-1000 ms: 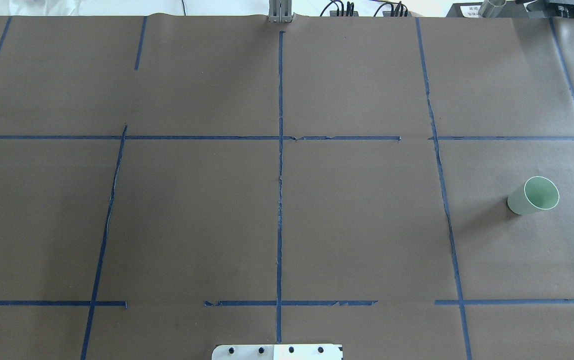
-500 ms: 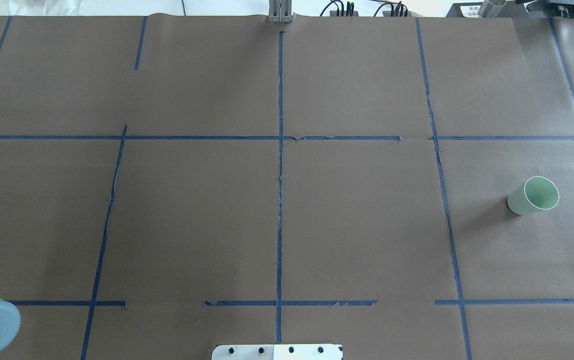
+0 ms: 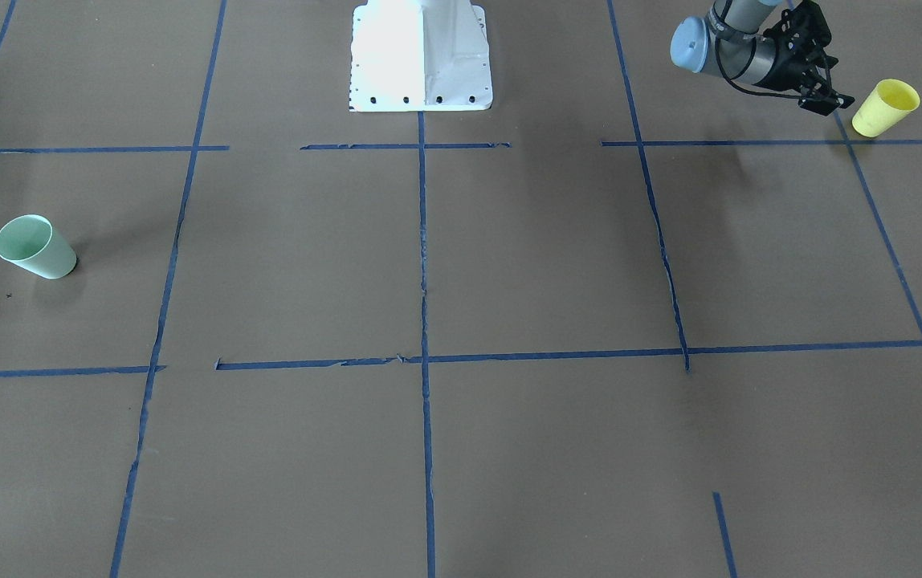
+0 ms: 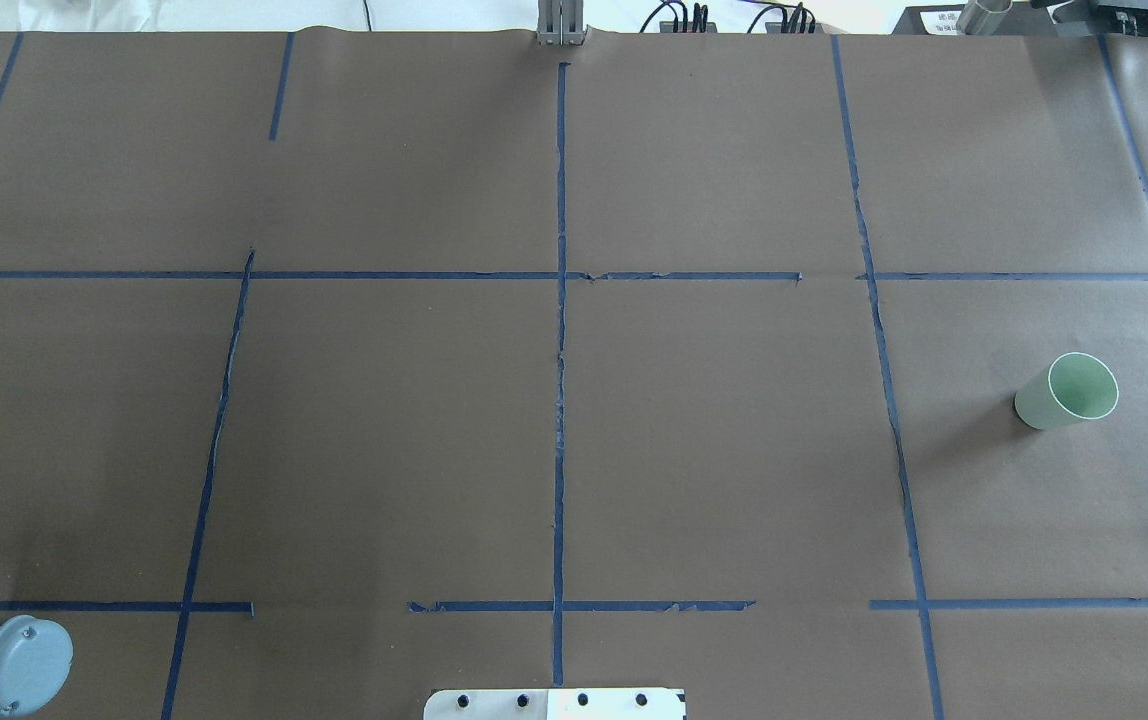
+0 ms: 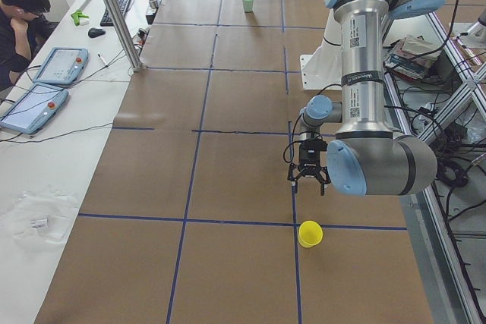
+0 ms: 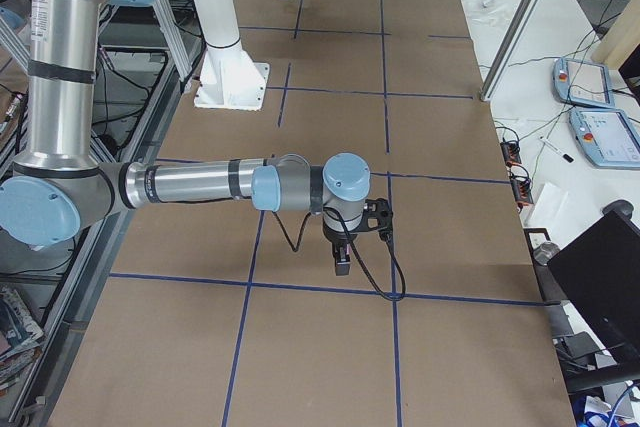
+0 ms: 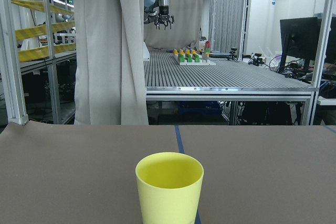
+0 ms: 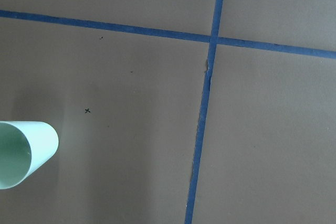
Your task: Transfer and stack yellow cup on green cup
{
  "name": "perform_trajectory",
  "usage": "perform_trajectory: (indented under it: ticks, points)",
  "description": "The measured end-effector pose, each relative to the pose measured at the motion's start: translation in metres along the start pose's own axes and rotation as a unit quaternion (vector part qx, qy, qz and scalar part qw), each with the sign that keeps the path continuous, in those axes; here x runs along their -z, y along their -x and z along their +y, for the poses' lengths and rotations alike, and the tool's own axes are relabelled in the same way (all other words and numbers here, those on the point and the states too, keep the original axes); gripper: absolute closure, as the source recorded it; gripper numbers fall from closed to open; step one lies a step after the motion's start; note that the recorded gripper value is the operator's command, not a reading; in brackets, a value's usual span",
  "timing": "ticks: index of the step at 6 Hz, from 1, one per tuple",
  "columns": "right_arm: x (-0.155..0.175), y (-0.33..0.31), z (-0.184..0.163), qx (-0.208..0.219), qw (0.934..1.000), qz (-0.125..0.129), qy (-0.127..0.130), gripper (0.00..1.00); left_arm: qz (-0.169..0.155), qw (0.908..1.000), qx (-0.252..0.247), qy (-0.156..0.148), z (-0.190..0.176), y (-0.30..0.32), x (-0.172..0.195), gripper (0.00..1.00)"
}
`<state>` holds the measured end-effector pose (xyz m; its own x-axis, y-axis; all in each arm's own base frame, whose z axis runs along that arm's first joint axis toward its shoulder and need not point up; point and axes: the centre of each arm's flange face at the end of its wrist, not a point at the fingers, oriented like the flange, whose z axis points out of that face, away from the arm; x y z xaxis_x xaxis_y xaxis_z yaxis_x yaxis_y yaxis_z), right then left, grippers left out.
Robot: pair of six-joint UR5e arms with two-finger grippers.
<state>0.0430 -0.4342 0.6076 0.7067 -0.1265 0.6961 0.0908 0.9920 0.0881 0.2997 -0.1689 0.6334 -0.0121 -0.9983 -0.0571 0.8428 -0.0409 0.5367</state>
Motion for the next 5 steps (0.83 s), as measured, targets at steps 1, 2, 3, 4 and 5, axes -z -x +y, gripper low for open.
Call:
perform_trajectory:
  ticks: [1, 2, 3, 4, 5]
  points:
    - [0.000, 0.001, 0.000, 0.000, 1.0000, -0.001, 0.000, 0.00, 0.002, 0.9999, 0.003, -0.010, 0.017, 0.002, -0.024, 0.00]
    - [0.000, 0.001, -0.001, 0.001, 1.0000, -0.002, -0.001, 0.00, 0.005, 0.9998, 0.001, -0.018, 0.034, 0.007, -0.049, 0.00]
    - [0.001, 0.001, -0.001, 0.001, 1.0000, -0.002, -0.001, 0.00, 0.008, 0.9997, -0.004, -0.025, 0.048, 0.012, -0.072, 0.00]
    - [0.001, 0.002, -0.002, 0.001, 1.0000, -0.002, -0.001, 0.00, 0.010, 0.9995, -0.008, -0.029, 0.056, 0.016, -0.092, 0.00]
    - [0.001, 0.002, -0.002, 0.001, 1.0000, -0.002, -0.001, 0.00, 0.012, 0.9993, -0.012, -0.034, 0.055, 0.019, -0.110, 0.00]
